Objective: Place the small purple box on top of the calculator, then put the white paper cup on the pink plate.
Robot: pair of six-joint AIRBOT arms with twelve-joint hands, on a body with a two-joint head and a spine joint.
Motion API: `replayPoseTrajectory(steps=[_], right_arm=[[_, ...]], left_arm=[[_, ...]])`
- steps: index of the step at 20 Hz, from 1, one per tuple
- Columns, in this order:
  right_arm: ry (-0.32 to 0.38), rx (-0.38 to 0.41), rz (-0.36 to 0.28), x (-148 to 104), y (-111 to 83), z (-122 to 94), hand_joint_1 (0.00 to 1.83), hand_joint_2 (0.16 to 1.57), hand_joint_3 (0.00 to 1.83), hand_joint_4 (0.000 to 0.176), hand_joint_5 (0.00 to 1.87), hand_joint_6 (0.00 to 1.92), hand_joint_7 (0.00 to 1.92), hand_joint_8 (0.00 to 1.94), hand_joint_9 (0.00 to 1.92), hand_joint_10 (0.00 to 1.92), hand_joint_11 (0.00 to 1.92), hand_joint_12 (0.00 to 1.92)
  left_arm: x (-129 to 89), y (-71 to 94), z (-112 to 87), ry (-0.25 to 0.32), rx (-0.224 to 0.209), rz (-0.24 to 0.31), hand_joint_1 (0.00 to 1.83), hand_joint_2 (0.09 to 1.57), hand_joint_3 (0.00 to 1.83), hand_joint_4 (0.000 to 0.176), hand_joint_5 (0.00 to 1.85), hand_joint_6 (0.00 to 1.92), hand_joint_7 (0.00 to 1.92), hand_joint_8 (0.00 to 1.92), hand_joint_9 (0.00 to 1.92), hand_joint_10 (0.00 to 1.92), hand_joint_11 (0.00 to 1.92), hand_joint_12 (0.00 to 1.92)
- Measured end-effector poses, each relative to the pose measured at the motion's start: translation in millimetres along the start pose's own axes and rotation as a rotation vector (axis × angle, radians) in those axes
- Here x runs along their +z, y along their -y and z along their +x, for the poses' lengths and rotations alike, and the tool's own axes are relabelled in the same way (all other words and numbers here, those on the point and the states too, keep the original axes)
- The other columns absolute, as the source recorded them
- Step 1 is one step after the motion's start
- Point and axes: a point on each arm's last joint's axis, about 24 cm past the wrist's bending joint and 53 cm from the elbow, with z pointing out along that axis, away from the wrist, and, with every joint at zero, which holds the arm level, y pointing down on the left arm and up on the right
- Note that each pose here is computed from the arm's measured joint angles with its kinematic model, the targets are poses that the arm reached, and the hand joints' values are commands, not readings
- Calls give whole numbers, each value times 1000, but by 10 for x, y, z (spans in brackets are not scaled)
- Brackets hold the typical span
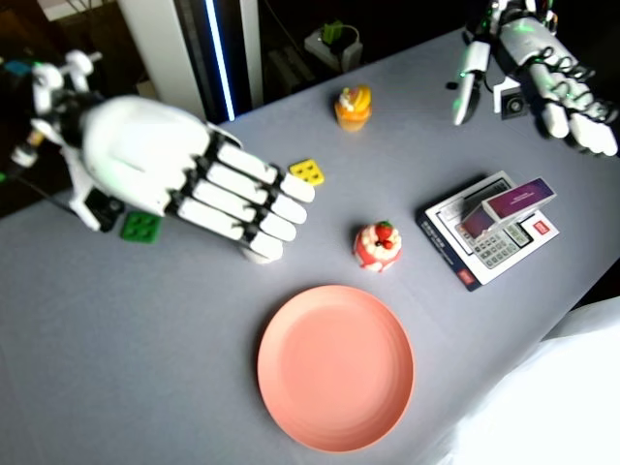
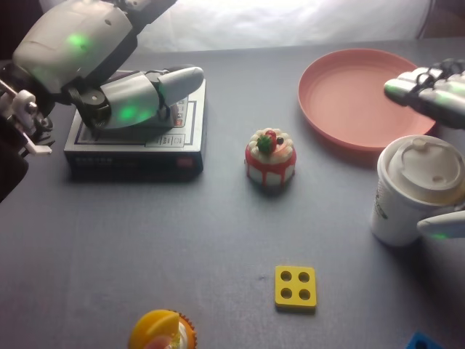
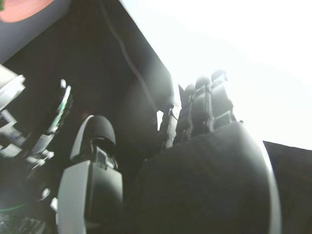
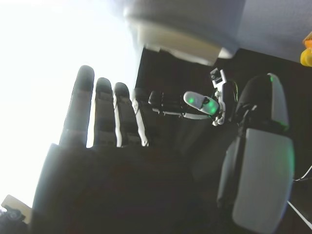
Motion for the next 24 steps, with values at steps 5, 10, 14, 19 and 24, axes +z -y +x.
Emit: replayPoseTrajectory(steps=[5, 10, 14, 19, 24], right_arm=[[-62, 5, 28, 142, 108, 222, 775, 982, 12, 0, 0, 0, 0, 0, 50, 25, 0, 1308], [-74, 11, 56, 161, 187, 241, 946, 1094, 10, 0, 139, 44, 248, 53, 91, 775, 0, 1655], [-58, 12, 44, 190, 150, 182, 1133, 1267, 14, 0, 543, 1442, 633, 1365, 480, 1751, 569, 1919], [4, -2, 5, 269, 31, -74, 1085, 1332, 6, 12, 540, 1633, 653, 1554, 477, 1901, 637, 1921], [149, -3, -6, 523, 17, -593, 1201, 1242, 0, 0, 361, 1271, 308, 1357, 311, 1804, 466, 1921]], left_arm=[[-8, 1, 15, -5, -12, 2, 341, 1280, 0, 121, 0, 0, 0, 0, 0, 0, 0, 0], [-8, 18, 28, -11, -24, 10, 368, 1300, 7, 131, 0, 0, 0, 0, 0, 0, 5, 3], [-22, 18, 22, -6, -40, 13, 463, 1309, 6, 135, 14, 5, 0, 0, 0, 0, 24, 18], [-66, -68, 21, -9, -67, -5, 531, 1335, 0, 121, 79, 2, 0, 0, 0, 0, 0, 96], [-109, -49, 56, -16, -84, 10, 524, 1365, 1, 123, 65, 4, 0, 0, 0, 0, 0, 441]])
